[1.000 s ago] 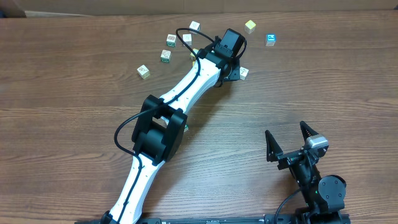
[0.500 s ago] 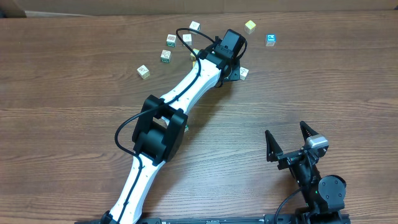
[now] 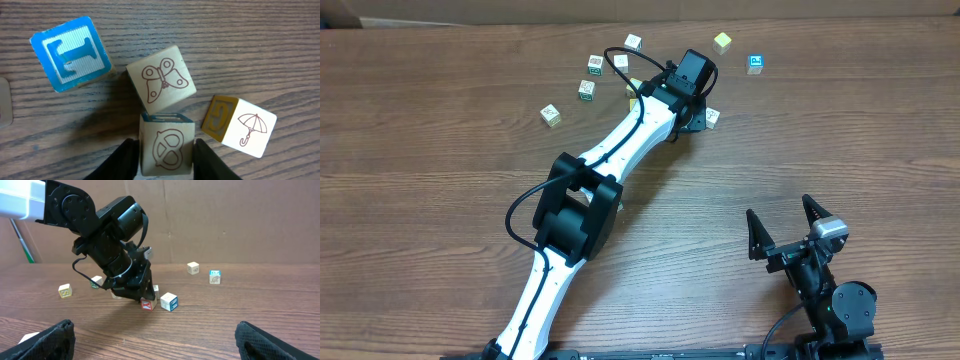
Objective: Form a circle
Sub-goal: 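Lower the open left gripper around the cream pretzel E block, then close the left gripper on the E block and lift it, then carry the E block with the left gripper toward the 7 and Y blocks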
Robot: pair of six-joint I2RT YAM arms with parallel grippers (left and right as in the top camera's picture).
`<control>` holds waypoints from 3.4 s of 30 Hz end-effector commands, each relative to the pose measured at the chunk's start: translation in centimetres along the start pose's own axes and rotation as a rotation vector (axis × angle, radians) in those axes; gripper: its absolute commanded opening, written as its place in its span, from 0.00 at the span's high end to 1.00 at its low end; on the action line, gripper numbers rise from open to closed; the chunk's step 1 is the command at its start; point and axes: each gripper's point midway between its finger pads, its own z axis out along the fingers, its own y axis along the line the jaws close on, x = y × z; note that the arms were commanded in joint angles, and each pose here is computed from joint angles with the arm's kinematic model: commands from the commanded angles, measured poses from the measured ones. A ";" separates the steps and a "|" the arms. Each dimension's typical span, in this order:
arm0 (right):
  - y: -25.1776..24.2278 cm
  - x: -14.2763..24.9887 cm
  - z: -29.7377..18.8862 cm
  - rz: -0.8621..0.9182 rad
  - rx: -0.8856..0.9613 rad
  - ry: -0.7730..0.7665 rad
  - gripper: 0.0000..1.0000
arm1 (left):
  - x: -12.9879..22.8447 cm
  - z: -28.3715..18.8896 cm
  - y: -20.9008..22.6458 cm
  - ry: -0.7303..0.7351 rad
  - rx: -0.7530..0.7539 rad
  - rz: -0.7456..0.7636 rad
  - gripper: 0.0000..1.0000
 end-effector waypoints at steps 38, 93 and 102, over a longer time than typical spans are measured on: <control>-0.2 0.2 0.0 -0.005 0.007 -0.003 0.00 | 1.3 -10.9 2.3 0.091 -0.081 0.054 0.80; -0.2 0.2 0.0 -0.005 0.007 -0.003 0.00 | 13.3 -8.1 5.1 0.474 -0.212 0.038 0.57; -0.2 0.2 0.0 -0.005 0.007 -0.003 0.00 | 14.0 -7.9 5.5 0.484 -0.241 0.024 0.55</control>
